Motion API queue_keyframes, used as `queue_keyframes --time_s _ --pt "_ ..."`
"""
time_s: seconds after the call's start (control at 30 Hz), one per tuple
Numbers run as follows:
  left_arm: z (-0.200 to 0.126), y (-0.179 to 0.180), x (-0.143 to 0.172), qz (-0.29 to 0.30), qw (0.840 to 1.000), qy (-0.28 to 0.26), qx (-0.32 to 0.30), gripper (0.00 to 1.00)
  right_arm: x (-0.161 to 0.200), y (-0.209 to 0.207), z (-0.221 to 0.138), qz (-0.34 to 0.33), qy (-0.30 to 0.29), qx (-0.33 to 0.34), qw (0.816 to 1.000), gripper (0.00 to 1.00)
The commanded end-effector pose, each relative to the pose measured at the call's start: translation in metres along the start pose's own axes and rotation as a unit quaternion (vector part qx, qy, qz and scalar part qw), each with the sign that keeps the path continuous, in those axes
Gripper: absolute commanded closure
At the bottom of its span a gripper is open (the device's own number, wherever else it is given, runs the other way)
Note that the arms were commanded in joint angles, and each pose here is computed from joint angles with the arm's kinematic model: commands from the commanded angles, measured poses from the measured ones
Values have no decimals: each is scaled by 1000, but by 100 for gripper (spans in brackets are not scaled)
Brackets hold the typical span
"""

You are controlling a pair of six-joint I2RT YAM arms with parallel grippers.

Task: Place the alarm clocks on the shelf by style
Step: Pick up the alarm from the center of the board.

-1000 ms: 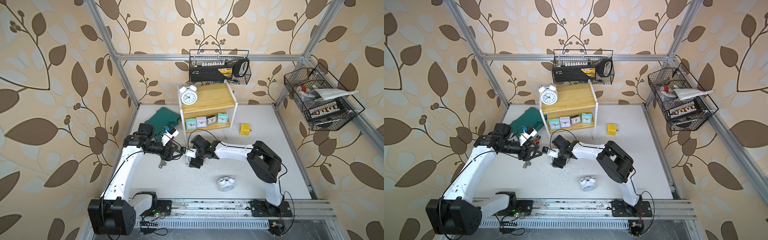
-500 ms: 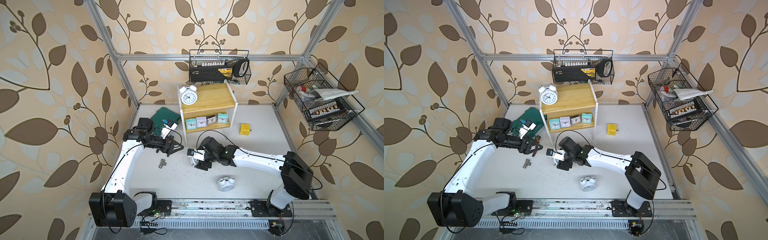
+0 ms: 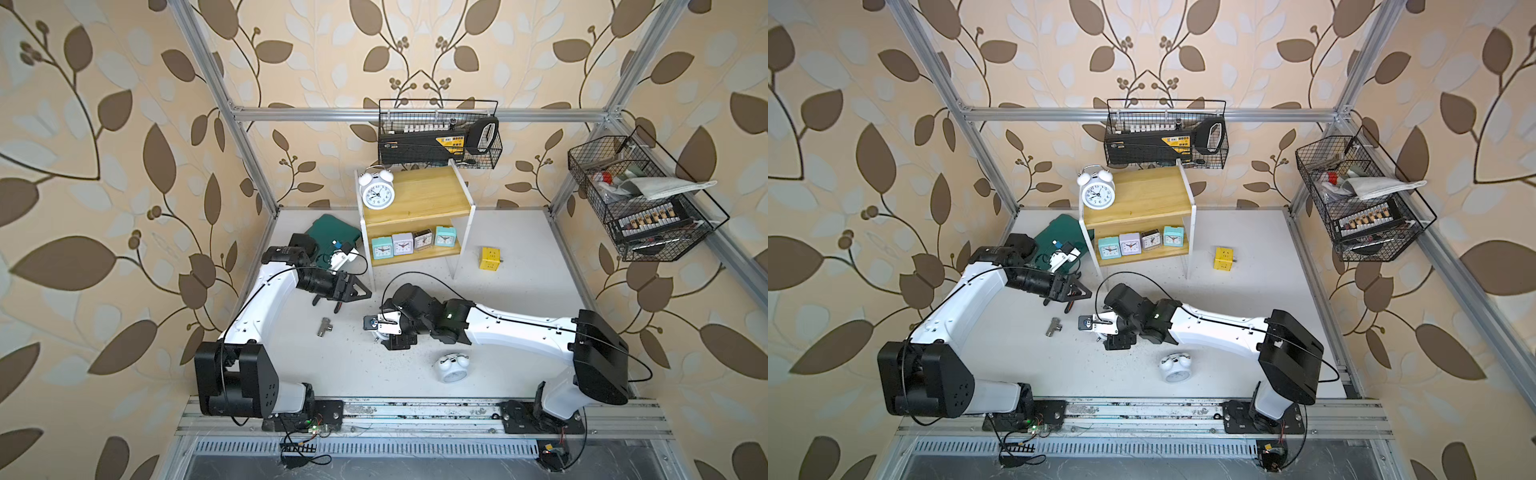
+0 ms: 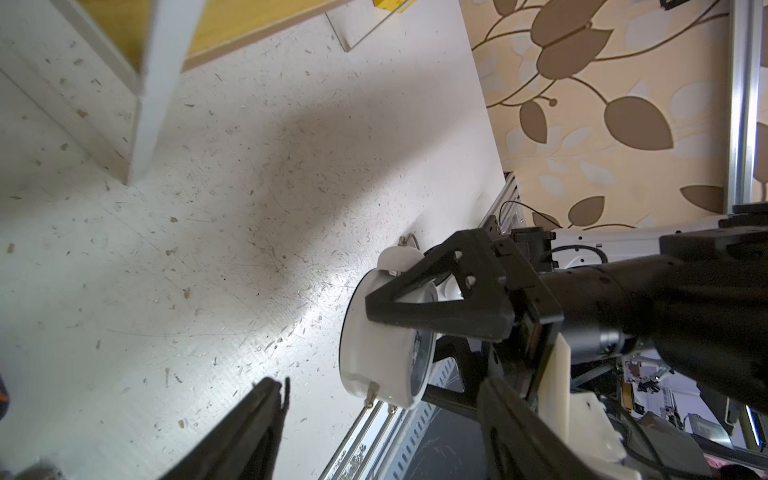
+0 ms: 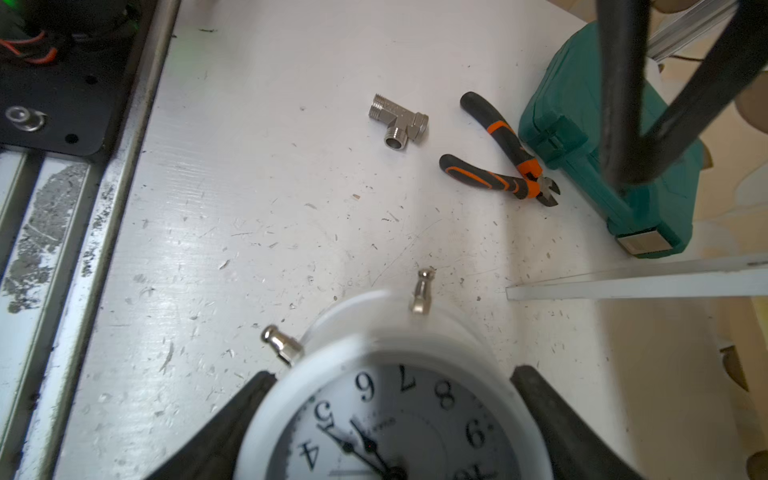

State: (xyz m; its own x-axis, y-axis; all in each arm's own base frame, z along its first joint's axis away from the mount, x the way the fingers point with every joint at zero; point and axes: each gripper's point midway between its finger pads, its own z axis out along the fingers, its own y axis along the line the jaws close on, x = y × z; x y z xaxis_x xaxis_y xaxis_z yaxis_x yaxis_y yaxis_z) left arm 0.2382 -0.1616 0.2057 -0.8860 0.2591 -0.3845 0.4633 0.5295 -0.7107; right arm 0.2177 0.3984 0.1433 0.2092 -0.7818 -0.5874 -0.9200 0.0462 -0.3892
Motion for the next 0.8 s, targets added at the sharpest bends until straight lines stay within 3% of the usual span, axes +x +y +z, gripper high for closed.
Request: queue_keyframes --time_s 0.0,0.6,0.7,0.77 --pt "5 -14 8 4 1000 16 23 23 -28 -22 -17 -15 -35 38 999 43" --pt "32 -11 21 -1 996 71 51 30 -54 -43 -45 -26 -92 92 991 42" --pt "33 -15 20 2 996 71 61 37 -56 -43 -46 -25 -95 92 991 41" --pt "32 -19 19 4 995 68 70 48 -55 -43 -45 -26 -93 93 991 40"
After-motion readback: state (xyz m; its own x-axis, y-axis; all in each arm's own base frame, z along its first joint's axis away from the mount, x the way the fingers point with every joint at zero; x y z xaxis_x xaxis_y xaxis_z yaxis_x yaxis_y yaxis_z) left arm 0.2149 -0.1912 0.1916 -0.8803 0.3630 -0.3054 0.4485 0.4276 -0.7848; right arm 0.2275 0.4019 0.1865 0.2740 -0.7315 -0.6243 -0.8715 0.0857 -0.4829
